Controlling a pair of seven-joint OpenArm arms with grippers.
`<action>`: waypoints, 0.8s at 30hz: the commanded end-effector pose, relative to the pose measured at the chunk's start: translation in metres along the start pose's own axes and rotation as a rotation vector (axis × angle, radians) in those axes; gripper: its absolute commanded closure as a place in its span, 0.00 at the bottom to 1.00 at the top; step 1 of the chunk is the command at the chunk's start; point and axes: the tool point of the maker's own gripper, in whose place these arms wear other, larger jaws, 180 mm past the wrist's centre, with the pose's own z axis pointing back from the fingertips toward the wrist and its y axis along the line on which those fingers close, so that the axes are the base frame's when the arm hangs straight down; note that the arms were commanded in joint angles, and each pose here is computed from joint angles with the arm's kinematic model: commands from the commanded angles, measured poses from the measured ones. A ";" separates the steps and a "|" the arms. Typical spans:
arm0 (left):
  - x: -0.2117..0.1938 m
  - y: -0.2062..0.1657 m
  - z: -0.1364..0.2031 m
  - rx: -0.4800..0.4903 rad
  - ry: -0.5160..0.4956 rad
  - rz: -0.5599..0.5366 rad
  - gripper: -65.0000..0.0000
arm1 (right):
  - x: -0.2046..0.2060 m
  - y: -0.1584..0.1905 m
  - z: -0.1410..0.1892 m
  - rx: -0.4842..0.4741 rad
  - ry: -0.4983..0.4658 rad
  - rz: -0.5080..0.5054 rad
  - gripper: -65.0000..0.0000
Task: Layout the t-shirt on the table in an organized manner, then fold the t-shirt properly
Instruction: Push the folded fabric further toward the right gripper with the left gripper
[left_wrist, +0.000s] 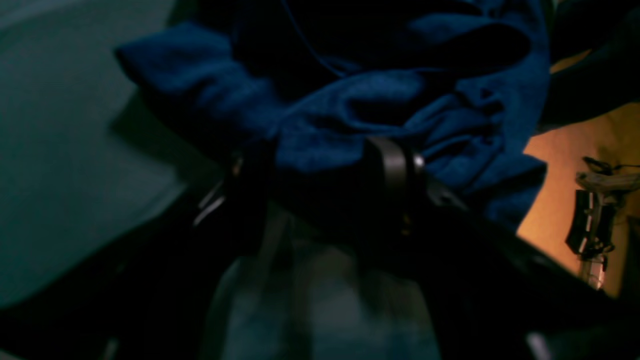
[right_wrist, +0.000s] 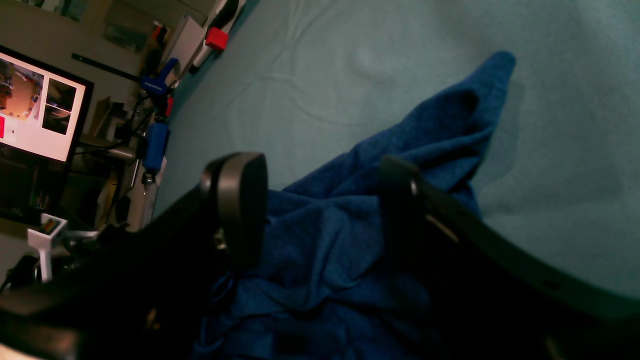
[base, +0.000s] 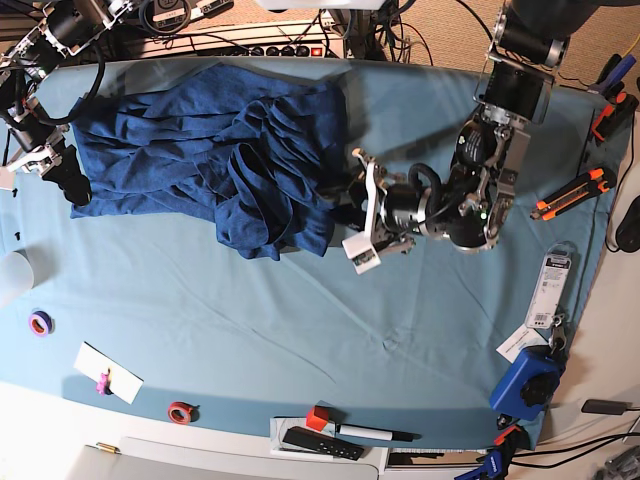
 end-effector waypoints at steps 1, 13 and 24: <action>0.018 -0.002 0.003 -0.010 -0.061 -0.018 0.57 | 0.021 0.006 0.005 0.014 -0.048 0.042 0.46; 0.027 -0.017 -0.016 -0.032 -0.071 -0.035 0.77 | 0.021 0.006 0.005 0.014 -0.048 0.042 0.46; 0.029 -0.108 -0.018 -0.470 -0.060 0.026 1.00 | 0.021 0.006 0.005 0.014 -0.048 0.042 0.46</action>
